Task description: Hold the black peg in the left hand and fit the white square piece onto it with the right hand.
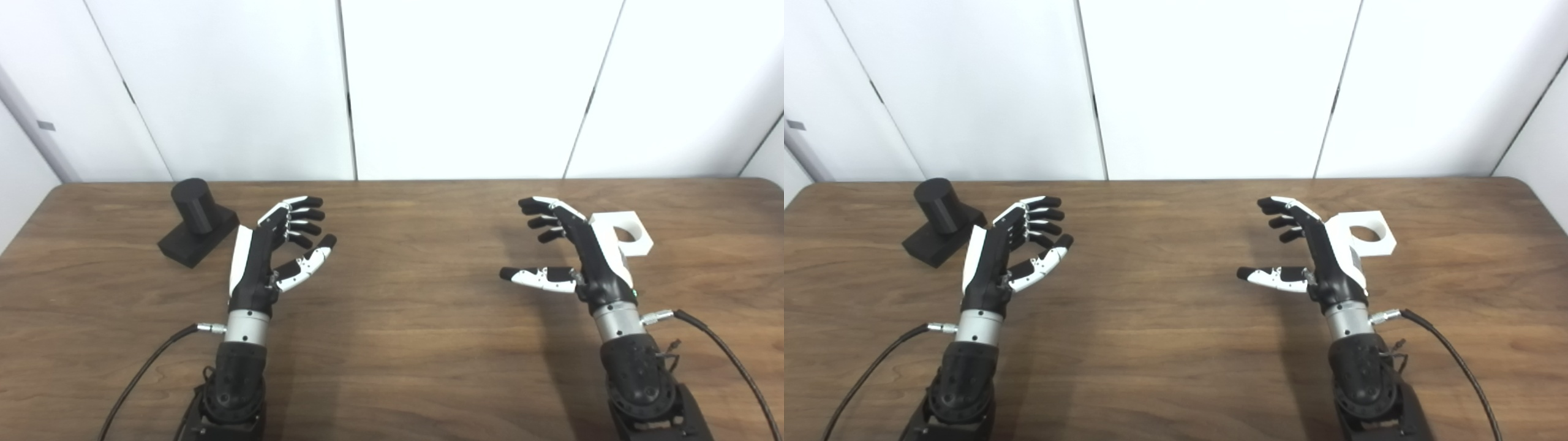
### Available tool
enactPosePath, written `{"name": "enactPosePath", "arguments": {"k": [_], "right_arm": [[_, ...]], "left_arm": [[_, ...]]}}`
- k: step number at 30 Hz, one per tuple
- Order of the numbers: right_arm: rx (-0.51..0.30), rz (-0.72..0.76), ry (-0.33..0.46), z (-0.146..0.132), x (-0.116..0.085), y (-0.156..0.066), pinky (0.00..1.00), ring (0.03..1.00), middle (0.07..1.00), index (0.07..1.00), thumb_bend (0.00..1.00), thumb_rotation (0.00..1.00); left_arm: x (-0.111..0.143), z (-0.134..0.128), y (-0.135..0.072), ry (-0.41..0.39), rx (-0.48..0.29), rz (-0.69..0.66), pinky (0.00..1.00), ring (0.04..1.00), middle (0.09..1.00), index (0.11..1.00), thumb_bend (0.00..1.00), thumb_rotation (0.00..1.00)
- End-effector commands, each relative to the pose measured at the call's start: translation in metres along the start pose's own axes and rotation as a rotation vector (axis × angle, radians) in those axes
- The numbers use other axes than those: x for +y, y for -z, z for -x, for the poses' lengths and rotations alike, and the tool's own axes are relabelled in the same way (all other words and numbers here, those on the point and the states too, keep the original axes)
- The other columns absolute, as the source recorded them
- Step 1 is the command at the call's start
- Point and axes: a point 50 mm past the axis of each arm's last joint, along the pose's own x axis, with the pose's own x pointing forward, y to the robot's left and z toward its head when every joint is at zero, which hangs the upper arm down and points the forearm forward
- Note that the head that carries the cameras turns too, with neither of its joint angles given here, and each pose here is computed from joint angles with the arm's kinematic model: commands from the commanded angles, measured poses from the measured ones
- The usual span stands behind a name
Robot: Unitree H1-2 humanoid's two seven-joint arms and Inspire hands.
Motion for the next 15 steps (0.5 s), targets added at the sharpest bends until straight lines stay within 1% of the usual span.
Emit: {"name": "enactPosePath", "arguments": {"k": [1, 7, 10, 13, 15], "right_arm": [[-0.079, -0.004, 0.04, -0.0119, -0.0099, -0.0175, 0.58, 0.694, 0.747, 0.739, 0.66, 0.04], [-0.081, -0.004, 0.041, -0.0123, -0.0106, -0.0178, 0.59, 0.695, 0.745, 0.735, 0.66, 0.03], [-0.084, 0.003, 0.039, -0.0124, -0.011, -0.0175, 0.58, 0.693, 0.745, 0.735, 0.66, 0.04], [-0.082, 0.001, 0.042, -0.0132, -0.0119, -0.0163, 0.57, 0.689, 0.743, 0.734, 0.66, 0.04], [-0.083, 0.002, 0.04, -0.0135, -0.0143, -0.0129, 0.58, 0.691, 0.742, 0.734, 0.66, 0.04]], "left_arm": [[0.005, -0.0132, -0.0142, -0.014, -0.082, 0.0, 0.5, 0.599, 0.662, 0.686, 0.49, 0.04], [0.005, -0.0137, -0.0144, -0.01, -0.085, -0.002, 0.5, 0.605, 0.662, 0.684, 0.48, 0.06], [0.0044, -0.0135, -0.0146, -0.008, -0.082, -0.005, 0.51, 0.607, 0.664, 0.684, 0.48, 0.06], [0.0027, -0.0141, -0.0141, 0.0, -0.081, -0.014, 0.51, 0.606, 0.666, 0.682, 0.48, 0.09], [-0.001, -0.0147, -0.0138, 0.01, -0.082, 0.0, 0.51, 0.606, 0.665, 0.678, 0.48, 0.07]]}}
